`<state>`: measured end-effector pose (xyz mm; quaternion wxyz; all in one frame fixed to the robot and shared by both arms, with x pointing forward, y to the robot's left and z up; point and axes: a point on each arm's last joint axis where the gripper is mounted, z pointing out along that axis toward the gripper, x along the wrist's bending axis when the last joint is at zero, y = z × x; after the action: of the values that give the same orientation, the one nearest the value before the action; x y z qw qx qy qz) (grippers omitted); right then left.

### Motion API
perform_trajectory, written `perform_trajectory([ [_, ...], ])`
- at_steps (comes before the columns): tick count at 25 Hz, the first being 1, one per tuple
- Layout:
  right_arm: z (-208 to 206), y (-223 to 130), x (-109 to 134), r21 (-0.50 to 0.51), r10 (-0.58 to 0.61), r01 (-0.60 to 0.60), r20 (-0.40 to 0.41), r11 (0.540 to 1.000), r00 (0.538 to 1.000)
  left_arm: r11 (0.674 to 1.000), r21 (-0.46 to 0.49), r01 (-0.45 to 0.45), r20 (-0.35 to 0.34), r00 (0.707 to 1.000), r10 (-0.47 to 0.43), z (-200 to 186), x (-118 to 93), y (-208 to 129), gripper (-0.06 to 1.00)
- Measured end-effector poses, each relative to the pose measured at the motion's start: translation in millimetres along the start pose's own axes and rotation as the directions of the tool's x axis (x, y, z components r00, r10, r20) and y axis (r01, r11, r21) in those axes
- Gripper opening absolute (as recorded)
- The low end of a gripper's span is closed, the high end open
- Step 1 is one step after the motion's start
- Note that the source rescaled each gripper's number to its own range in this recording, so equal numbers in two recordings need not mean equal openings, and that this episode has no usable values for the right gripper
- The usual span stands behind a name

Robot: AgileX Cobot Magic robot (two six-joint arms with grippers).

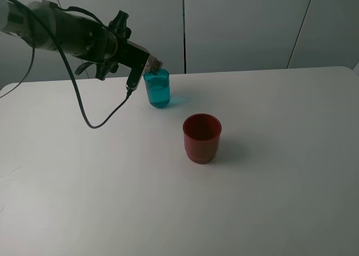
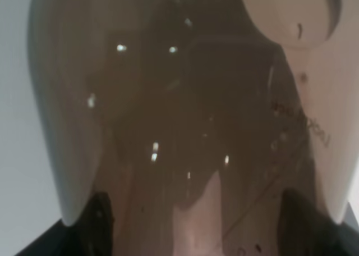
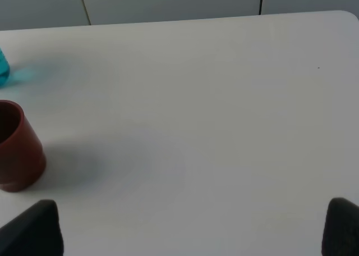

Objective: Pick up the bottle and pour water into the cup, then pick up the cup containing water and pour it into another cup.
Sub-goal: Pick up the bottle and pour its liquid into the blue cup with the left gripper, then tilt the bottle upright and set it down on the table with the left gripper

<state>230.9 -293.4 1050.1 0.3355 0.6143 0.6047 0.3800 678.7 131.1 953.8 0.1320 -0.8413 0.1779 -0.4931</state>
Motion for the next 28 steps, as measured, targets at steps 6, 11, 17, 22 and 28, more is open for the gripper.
perform_trajectory([
  [6,0.0,0.0,0.0,0.000,0.000,0.000,0.000,1.000,1.000,1.000,-0.001,-0.013,-0.006,1.000,0.013,0.0,0.6,0.1,0.00],
  [11,0.0,0.0,0.0,0.000,0.000,0.000,0.000,1.000,1.000,1.000,-0.003,-0.016,-0.006,1.000,0.016,0.0,0.6,0.3,0.00],
  [17,0.0,0.0,0.0,0.000,0.000,0.000,0.000,1.000,1.000,1.000,-0.003,-0.007,-0.006,1.000,0.007,0.0,0.6,0.3,0.00],
  [22,0.0,0.0,0.0,0.000,0.000,0.000,0.000,1.000,1.000,0.999,-0.002,0.045,-0.002,0.999,-0.045,0.0,0.2,0.2,0.00],
  [28,0.0,0.0,0.0,0.000,0.000,0.000,0.000,1.000,1.000,0.989,0.004,0.150,0.007,0.989,-0.150,0.0,-0.7,-0.3,0.00],
])
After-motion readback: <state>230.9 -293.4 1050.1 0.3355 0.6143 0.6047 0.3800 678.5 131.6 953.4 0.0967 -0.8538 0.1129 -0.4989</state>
